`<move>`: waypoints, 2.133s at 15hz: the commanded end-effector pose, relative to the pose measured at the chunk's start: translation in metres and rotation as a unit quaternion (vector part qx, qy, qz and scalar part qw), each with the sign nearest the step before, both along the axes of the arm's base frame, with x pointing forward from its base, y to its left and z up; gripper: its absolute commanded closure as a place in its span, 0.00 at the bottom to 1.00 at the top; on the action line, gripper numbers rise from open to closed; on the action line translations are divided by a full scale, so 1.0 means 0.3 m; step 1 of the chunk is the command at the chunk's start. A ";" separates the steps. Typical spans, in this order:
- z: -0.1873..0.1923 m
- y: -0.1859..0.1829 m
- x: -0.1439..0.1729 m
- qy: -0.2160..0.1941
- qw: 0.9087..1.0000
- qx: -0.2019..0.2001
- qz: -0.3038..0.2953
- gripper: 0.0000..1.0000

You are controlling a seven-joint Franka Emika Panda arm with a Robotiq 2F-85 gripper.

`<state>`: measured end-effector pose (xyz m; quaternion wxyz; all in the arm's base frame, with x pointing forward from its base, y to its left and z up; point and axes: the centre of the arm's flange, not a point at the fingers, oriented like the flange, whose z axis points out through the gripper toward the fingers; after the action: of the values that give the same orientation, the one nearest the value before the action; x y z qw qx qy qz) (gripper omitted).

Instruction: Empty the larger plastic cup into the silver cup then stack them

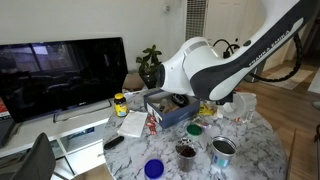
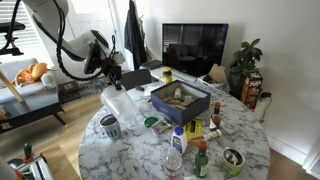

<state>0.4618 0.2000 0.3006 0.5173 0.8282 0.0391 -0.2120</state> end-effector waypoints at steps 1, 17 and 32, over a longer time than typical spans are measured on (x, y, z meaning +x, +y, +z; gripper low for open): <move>-0.012 0.000 0.029 0.006 1.000 0.024 -0.004 0.99; -0.105 -0.200 0.276 -0.088 0.934 0.343 -0.050 0.99; -0.268 -0.364 0.271 -0.142 0.818 0.554 -0.060 0.99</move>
<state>0.5534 0.1005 0.2298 -0.0045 0.9974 0.0159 -0.0708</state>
